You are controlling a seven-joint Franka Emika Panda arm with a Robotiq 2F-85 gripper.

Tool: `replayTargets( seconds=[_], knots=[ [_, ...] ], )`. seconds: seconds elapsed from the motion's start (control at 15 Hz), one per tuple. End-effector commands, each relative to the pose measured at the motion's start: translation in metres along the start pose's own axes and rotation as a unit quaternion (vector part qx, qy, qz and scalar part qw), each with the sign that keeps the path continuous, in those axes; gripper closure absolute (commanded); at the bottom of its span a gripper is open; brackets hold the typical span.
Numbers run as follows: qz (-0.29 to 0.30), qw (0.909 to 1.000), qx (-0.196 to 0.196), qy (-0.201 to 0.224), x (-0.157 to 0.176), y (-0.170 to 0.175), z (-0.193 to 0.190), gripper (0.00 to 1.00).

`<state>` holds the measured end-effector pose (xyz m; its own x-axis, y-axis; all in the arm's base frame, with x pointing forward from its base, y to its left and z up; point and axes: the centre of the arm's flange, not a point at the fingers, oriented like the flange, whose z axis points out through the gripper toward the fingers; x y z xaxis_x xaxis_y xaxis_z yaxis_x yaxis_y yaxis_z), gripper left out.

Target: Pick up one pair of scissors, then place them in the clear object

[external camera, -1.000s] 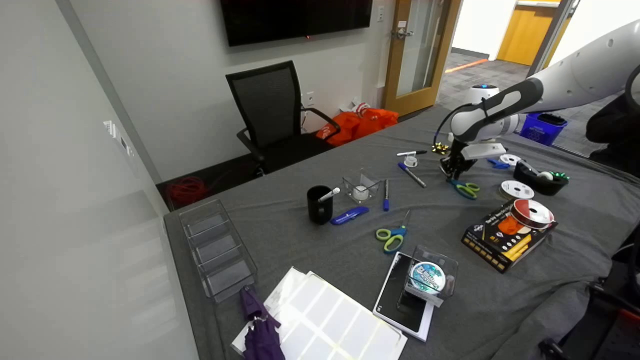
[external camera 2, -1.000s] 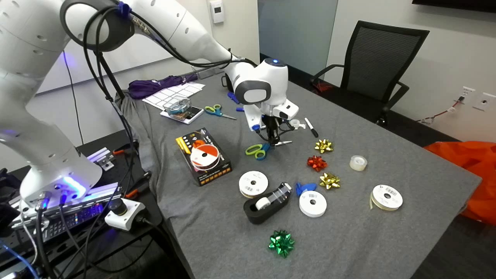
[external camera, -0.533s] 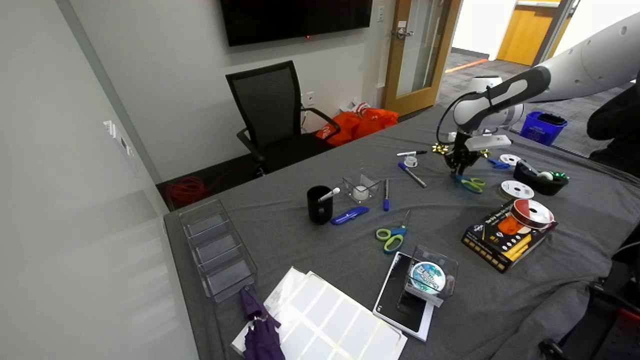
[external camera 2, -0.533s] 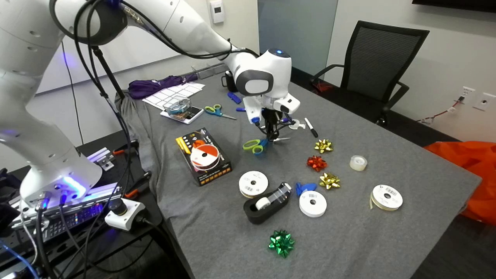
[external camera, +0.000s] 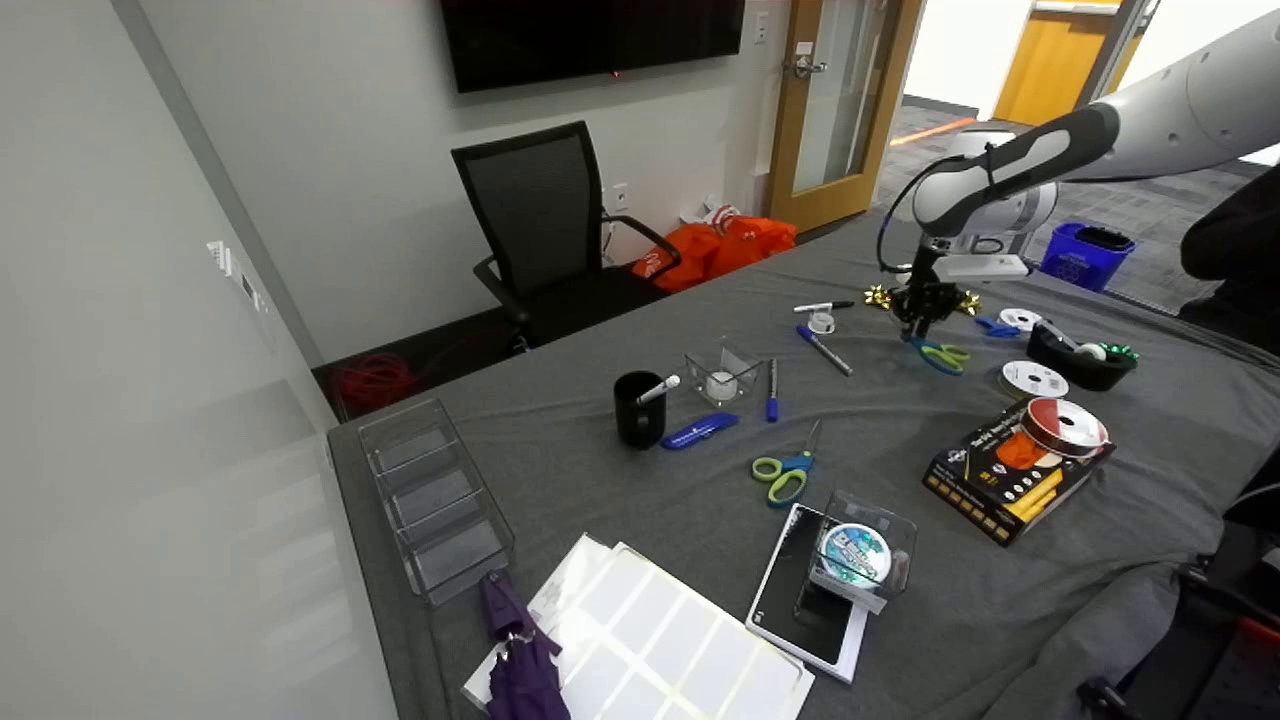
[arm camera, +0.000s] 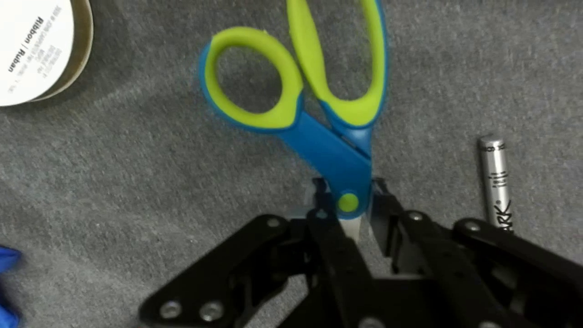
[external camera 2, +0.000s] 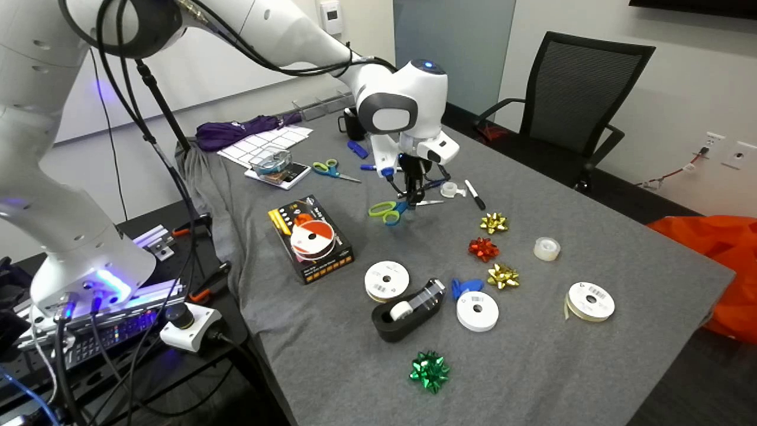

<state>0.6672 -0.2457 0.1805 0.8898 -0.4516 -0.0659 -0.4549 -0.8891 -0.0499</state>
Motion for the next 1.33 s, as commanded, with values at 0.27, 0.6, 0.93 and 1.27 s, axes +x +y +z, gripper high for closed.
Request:
replayTargets(
  seconds=[0.27,0.6,0.93,1.27],
  knots=[
    [0.051,0.9967,0.047,-0.043,-0.042,-0.004,0.0,0.94],
    [0.057,0.9966,0.042,-0.041,-0.03,-0.009,0.012,0.75],
    [0.059,0.9965,0.042,-0.043,-0.033,-0.008,0.011,0.94],
    [0.037,0.9958,0.065,-0.053,-0.058,-0.036,-0.002,0.94]
  ],
)
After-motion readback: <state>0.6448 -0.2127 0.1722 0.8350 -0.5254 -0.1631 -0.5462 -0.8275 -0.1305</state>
